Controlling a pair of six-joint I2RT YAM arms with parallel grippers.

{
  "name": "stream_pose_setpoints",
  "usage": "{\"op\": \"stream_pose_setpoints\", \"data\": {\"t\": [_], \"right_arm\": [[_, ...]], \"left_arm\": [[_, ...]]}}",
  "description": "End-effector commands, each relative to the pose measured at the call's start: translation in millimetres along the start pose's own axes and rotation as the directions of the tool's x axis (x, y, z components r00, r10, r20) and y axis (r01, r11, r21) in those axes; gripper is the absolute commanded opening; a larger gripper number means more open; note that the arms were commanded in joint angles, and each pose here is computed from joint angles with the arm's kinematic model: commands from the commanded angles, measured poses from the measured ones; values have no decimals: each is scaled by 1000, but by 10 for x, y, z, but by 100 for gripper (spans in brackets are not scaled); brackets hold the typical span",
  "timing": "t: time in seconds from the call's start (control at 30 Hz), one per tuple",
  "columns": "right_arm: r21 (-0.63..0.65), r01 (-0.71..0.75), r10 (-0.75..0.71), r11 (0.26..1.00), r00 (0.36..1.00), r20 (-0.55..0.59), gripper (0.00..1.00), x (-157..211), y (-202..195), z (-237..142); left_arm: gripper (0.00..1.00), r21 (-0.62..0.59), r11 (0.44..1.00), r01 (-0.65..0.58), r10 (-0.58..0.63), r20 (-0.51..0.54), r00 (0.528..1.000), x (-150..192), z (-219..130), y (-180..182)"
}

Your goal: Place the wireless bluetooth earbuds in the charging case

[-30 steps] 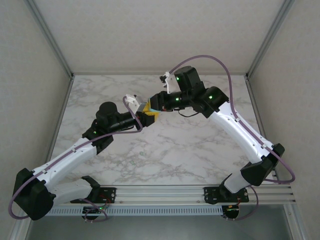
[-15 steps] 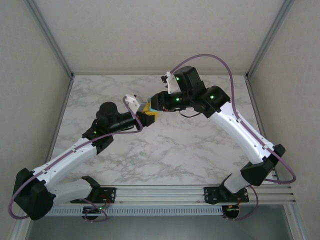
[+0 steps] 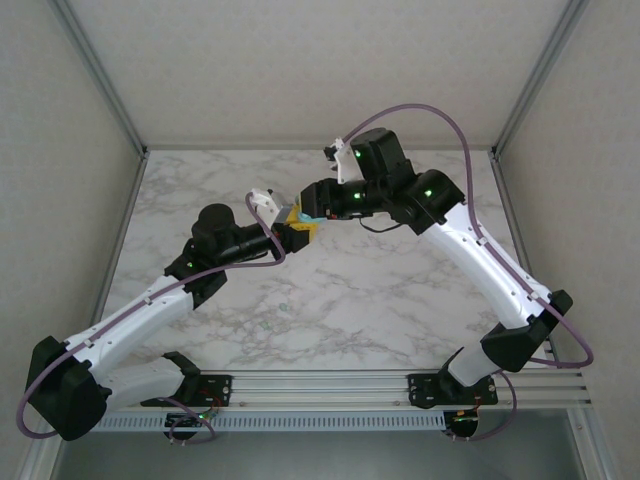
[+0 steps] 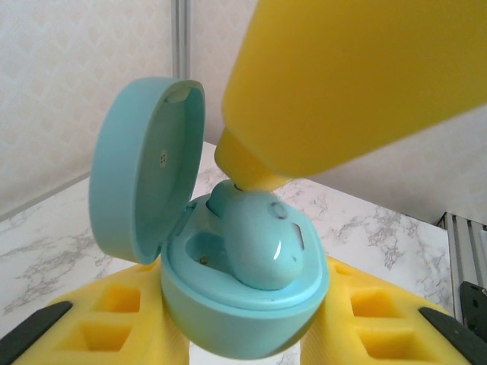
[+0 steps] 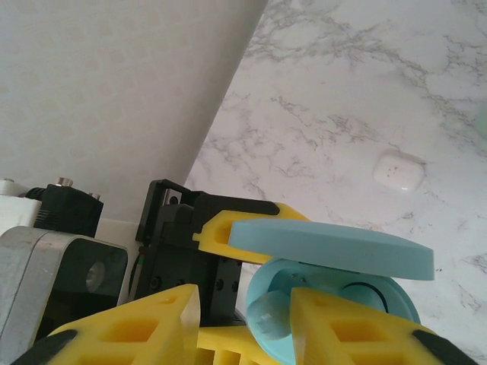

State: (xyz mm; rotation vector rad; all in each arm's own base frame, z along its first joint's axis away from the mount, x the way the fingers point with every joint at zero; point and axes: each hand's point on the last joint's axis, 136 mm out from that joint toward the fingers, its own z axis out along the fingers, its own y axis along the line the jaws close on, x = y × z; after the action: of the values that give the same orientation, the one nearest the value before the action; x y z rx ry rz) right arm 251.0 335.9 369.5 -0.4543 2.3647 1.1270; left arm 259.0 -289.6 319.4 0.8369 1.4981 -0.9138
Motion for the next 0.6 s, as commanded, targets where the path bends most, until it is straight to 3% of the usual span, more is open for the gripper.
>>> {"op": "stream_pose_setpoints", "data": {"t": [0.0,0.3,0.47,0.57], "right_arm": [[26,13,-13,1000,1000,6,38,-32,-8,-11],[16,43,-45,999,996,74,39,-125,78,-182],[129,56,-79,990,980,181,36,-261,-61,-427],[208,-35,-13,977,975,223,37,-373,-332,-506]], "left_arm": [[26,18,999,-40,39,66,997,-269,-30,-76],[26,16,999,-39,38,65,997,-259,-31,-71],[26,23,999,-43,41,61,997,-251,-39,-92],[26,37,998,-47,45,53,998,-241,-42,-116]]}}
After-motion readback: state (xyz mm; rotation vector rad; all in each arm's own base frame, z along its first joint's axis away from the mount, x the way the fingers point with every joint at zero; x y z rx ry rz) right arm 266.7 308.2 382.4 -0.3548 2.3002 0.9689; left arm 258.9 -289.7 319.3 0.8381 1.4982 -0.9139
